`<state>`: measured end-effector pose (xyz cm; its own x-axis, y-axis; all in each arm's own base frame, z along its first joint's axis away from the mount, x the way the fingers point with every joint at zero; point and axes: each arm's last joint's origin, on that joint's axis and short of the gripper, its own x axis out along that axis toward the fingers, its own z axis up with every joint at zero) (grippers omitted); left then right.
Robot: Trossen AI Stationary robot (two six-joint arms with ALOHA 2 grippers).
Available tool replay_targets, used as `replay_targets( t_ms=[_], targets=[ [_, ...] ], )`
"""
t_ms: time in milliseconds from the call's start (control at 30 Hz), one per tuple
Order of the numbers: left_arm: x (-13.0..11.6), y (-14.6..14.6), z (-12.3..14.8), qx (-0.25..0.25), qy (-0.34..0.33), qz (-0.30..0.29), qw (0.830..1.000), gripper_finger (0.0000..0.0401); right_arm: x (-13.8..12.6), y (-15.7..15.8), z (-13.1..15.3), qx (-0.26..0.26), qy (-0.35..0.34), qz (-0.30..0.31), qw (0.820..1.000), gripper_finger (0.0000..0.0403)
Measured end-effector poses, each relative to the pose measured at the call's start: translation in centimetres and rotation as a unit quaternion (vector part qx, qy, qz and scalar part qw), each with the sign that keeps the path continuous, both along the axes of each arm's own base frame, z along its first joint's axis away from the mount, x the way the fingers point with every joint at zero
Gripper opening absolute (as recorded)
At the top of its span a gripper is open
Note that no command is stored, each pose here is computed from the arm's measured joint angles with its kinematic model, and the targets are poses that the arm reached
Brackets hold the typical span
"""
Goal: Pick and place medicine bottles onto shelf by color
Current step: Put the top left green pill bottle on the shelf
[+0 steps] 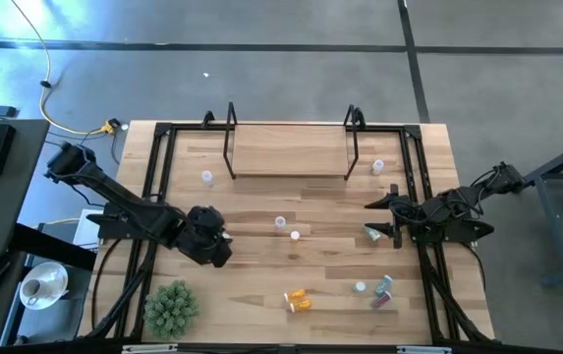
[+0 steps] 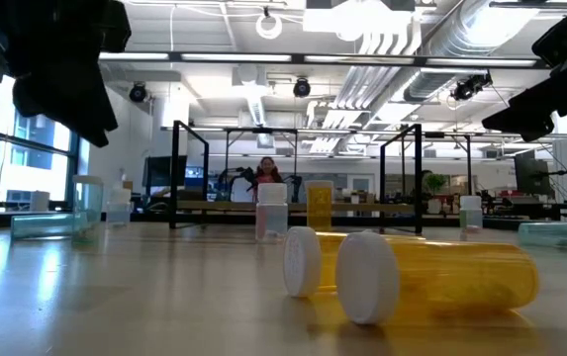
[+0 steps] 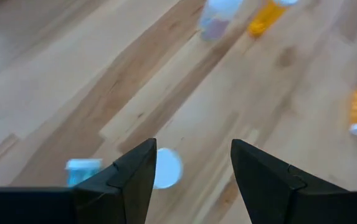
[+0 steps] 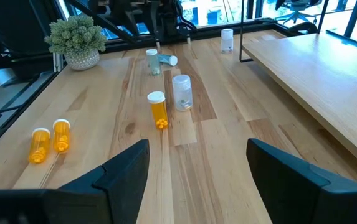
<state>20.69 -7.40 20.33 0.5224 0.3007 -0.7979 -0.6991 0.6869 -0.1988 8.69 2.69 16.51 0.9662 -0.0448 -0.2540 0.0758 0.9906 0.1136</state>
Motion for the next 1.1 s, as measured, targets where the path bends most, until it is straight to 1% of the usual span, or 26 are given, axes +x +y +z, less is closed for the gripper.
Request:
replay_targets(
  t_ms=[233, 533, 1100],
  targets=[
    [0.2, 0.0, -1.0, 0.019, 0.015, 0.034, 0.999, 0.0197, 0.0, 0.0, -0.1, -0.002, 0.003, 0.0, 1.0, 0.0259],
    [0.7, -0.3, -2.3, 0.02, 0.044, 0.031, 0.998, 0.0197, 0.0, 0.0, -0.1, -0.002, 0.005, 0.0, 1.0, 0.0259],
    [1.1, -0.8, -3.8, 0.017, 0.073, 0.036, 0.997, 0.0197, 0.0, 0.0, -0.1, -0.004, 0.008, 0.0, 1.0, 0.0259]
  ],
)
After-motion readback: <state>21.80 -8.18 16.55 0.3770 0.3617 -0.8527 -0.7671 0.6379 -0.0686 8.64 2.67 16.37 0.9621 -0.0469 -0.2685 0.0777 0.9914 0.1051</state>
